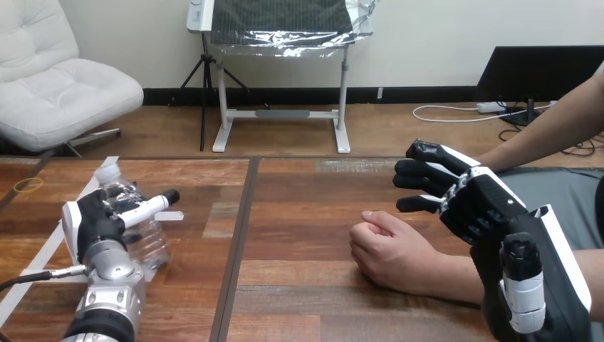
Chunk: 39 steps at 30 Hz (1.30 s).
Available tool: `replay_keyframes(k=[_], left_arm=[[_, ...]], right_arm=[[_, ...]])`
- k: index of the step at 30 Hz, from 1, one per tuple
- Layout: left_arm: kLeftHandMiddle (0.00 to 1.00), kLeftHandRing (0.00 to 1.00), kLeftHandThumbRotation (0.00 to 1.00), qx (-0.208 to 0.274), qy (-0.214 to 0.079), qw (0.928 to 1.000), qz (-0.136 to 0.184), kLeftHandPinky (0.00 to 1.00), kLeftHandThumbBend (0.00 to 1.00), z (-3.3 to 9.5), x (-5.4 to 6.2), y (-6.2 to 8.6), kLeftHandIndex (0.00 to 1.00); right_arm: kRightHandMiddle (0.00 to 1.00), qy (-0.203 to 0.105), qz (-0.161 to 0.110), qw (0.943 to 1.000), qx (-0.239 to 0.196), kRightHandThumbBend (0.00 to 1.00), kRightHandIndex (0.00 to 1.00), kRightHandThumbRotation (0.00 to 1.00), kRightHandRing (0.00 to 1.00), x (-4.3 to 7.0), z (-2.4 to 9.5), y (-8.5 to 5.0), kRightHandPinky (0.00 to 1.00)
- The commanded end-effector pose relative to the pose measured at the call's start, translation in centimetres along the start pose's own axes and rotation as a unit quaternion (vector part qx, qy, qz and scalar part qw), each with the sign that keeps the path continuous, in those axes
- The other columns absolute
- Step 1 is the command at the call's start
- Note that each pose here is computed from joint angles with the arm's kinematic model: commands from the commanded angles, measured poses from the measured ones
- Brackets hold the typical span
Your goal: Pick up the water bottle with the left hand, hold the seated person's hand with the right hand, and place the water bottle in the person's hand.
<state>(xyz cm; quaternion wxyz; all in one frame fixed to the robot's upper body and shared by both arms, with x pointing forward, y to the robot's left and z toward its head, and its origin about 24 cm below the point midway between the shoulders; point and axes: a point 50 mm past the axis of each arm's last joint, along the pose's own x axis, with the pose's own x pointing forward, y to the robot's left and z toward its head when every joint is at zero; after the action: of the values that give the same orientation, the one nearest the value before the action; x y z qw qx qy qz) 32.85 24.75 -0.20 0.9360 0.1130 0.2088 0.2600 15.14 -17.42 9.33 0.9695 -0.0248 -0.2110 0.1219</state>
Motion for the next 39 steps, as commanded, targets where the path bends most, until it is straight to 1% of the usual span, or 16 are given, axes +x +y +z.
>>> replay_keyframes(k=[1, 5, 11, 15, 28, 39], left_arm=[[0.42, 0.37, 0.00, -0.016, -0.059, 0.9981, -0.004, 0.32, 0.75, 3.94, 0.12, -1.08, 0.51], [0.41, 0.36, 0.00, -0.017, -0.061, 0.9980, -0.002, 0.31, 0.71, 3.93, 0.10, -1.09, 0.47], [0.41, 0.35, 0.00, -0.013, -0.066, 0.9978, -0.002, 0.31, 0.70, 3.83, 0.09, -1.03, 0.44], [0.41, 0.35, 0.00, -0.012, -0.072, 0.9973, -0.002, 0.31, 0.69, 3.80, 0.06, -0.98, 0.43], [0.41, 0.35, 0.00, -0.013, -0.081, 0.9966, -0.002, 0.31, 0.69, 3.87, 0.00, -0.93, 0.42], [0.41, 0.35, 0.00, -0.017, -0.100, 0.9949, -0.001, 0.30, 0.70, 3.99, -0.16, -0.85, 0.42]], right_arm=[[0.78, -0.044, 0.001, 0.9990, -0.003, 0.92, 0.80, 0.97, 0.78, 1.12, 1.29, -0.06, 0.68], [0.78, -0.044, 0.000, 0.9990, -0.003, 0.92, 0.80, 0.97, 0.78, 1.11, 1.32, -0.05, 0.68], [0.78, -0.044, 0.000, 0.9990, -0.002, 0.92, 0.80, 0.96, 0.78, 1.11, 1.33, -0.04, 0.68], [0.78, -0.044, -0.002, 0.9990, -0.003, 0.92, 0.80, 0.96, 0.78, 1.10, 1.31, -0.06, 0.68], [0.78, -0.044, -0.002, 0.9990, -0.004, 0.92, 0.80, 0.96, 0.78, 1.08, 1.29, -0.05, 0.69], [0.78, -0.043, -0.002, 0.9991, -0.001, 0.91, 0.80, 0.96, 0.77, 1.16, 1.13, -0.11, 0.68]])
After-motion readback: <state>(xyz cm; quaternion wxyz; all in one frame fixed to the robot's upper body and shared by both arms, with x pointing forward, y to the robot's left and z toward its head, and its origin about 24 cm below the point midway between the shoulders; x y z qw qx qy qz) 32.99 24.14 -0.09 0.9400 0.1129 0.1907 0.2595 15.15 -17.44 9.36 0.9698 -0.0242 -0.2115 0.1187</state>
